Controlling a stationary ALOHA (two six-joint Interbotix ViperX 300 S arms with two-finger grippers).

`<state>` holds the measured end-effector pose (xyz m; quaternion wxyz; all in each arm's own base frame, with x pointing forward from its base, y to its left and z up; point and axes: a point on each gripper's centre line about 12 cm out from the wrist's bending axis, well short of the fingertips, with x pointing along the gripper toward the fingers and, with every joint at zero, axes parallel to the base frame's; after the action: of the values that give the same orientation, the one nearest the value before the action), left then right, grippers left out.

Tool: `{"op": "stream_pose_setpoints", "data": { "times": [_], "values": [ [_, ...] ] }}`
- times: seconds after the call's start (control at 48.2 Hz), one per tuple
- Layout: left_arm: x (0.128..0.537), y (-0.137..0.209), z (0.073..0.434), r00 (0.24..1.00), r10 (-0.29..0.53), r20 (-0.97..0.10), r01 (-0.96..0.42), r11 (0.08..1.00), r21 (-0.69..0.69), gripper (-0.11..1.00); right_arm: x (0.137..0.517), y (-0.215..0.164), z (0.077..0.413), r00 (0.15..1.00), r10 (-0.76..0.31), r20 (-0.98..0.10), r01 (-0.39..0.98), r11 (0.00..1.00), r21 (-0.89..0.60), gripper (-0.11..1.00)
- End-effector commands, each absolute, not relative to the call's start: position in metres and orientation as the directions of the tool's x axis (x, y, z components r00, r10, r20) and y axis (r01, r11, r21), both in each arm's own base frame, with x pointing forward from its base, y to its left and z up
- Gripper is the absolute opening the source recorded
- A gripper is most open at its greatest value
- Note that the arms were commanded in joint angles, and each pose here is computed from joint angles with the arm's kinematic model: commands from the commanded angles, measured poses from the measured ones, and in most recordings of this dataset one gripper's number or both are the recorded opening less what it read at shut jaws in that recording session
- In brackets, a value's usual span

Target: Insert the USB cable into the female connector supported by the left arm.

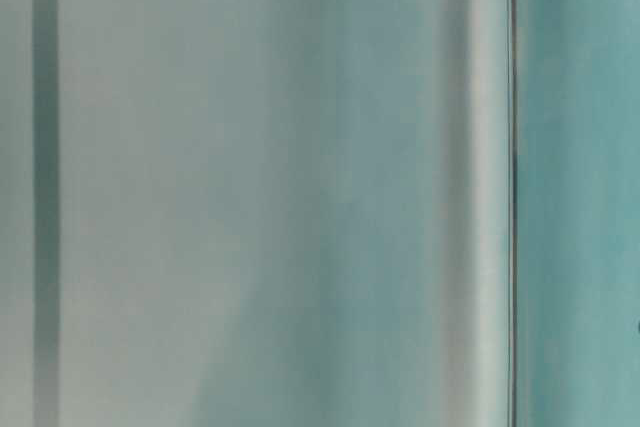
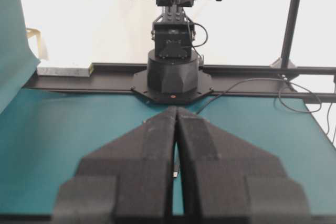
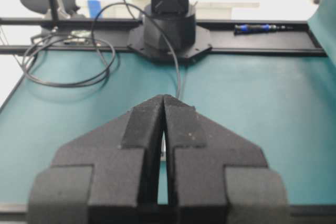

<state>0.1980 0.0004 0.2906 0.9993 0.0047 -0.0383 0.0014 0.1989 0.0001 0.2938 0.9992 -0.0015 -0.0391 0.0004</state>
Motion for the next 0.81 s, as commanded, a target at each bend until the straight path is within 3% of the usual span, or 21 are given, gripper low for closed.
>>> {"op": "stream_pose_setpoints", "data": {
  "times": [0.0, 0.332, 0.601, 0.788],
  "values": [
    [0.204, -0.001, 0.302, 0.997, -0.006, 0.075, 0.007, 1.000, -0.009, 0.01, 0.200, 0.002, 0.295, 0.996, 0.009, 0.086, -0.009, 1.000, -0.001, 0.00],
    [0.233, -0.001, 0.267, 0.966, -0.002, -0.259, -0.006, 1.000, -0.031, 0.00, 0.218, 0.002, 0.257, 0.986, 0.012, -0.166, 0.010, 0.991, 0.130, 0.00],
    [0.232, 0.001, 0.219, 0.962, 0.009, -0.274, -0.036, 0.995, -0.096, 0.00, 0.212, -0.001, 0.225, 0.984, -0.002, -0.180, 0.036, 0.983, 0.182, 0.00],
    [0.218, -0.003, 0.172, 0.950, -0.004, -0.312, -0.053, 0.983, -0.174, 0.00, 0.213, -0.001, 0.194, 0.967, -0.002, -0.255, 0.059, 0.974, 0.219, 0.00]
  ]
}}
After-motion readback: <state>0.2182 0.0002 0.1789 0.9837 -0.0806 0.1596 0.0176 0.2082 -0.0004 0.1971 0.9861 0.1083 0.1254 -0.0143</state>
